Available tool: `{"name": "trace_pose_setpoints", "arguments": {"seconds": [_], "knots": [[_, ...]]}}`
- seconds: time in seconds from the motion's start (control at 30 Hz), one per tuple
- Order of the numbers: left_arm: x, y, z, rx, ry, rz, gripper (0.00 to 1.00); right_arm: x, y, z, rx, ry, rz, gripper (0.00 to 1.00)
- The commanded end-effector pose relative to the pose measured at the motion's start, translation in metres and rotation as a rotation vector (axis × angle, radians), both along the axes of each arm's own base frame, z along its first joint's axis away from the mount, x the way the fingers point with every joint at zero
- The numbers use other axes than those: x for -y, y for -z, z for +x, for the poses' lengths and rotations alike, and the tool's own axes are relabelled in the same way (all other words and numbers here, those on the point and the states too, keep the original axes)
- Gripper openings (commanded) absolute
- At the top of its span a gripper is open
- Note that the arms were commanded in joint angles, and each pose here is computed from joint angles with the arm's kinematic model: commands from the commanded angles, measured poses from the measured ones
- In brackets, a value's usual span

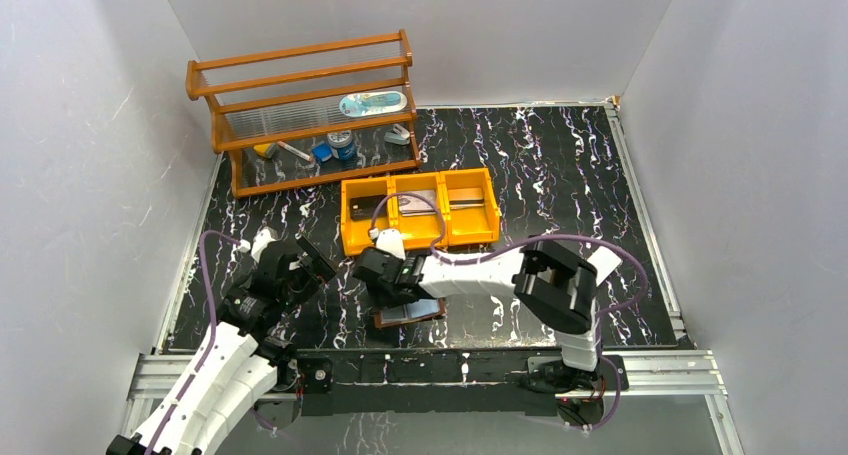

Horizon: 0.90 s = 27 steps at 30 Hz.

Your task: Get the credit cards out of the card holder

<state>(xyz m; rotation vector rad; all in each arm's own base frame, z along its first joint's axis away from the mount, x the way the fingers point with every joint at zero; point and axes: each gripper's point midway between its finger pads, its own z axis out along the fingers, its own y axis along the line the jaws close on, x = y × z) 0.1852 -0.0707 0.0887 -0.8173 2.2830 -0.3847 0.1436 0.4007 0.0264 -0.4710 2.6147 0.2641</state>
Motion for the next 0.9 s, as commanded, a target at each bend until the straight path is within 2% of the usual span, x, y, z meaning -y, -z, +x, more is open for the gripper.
{"name": "trace_pose_setpoints", "arguments": {"seconds": [0.0,0.23,0.5,0.87], "knots": [[0.006,-0.014,0.005,0.027,0.032,-0.014,0.97,-0.001,0.015,-0.008,-0.161,0.011,0.154,0.66],[0.024,-0.011,0.006,0.032,0.119,-0.073,0.97,0.005,0.020,-0.010,-0.286,0.037,0.296,0.68],[0.042,-0.010,0.006,0.019,0.203,-0.125,0.97,0.012,0.024,-0.009,-0.319,0.070,0.339,0.66],[0.053,-0.007,0.001,0.004,0.254,-0.173,0.97,0.019,0.030,-0.009,-0.393,0.102,0.420,0.70]]}}
